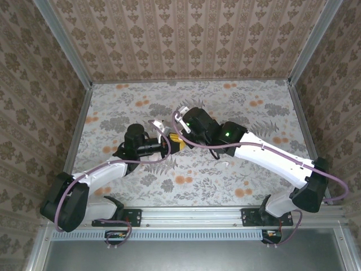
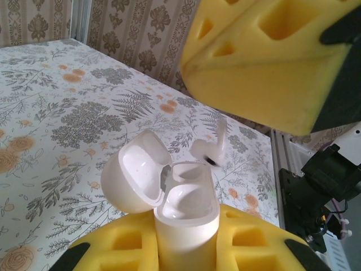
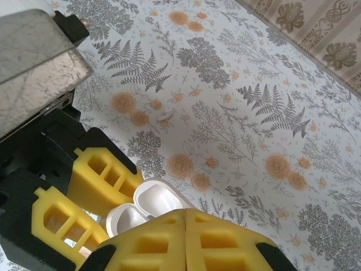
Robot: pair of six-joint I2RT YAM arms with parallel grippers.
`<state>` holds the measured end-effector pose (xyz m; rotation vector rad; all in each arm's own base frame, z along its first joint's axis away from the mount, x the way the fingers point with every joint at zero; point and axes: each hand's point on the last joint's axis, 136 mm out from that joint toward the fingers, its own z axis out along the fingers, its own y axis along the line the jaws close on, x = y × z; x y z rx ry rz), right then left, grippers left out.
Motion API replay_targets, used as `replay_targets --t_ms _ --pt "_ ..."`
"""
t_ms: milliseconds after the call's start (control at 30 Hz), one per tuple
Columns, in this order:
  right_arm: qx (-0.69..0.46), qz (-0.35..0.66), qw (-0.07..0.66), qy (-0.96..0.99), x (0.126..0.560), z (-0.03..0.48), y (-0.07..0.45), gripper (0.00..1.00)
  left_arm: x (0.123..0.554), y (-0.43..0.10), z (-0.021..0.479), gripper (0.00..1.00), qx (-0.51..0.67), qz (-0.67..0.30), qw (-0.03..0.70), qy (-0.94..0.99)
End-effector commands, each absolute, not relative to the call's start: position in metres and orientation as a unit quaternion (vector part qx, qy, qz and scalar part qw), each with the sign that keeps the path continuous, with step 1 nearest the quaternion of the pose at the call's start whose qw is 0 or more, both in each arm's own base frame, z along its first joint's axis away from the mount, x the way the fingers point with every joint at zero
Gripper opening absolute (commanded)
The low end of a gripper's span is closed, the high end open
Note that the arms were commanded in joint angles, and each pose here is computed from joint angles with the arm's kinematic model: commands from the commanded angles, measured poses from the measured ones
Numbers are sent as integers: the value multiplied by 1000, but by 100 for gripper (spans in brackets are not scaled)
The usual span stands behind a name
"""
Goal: Insert the wireless bluetooth earbuds into the charging case
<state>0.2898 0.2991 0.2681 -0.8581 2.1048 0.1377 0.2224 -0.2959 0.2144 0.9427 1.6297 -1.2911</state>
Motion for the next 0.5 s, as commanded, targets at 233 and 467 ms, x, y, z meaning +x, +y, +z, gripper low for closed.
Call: replay_targets --t_ms 233,467 --pt "-321 64 420 847 290 266 298 8 220 -295 226 0 377 -515 433 636" --pt "-260 123 405 868 293 270 282 11 224 -293 218 0 377 -497 436 648"
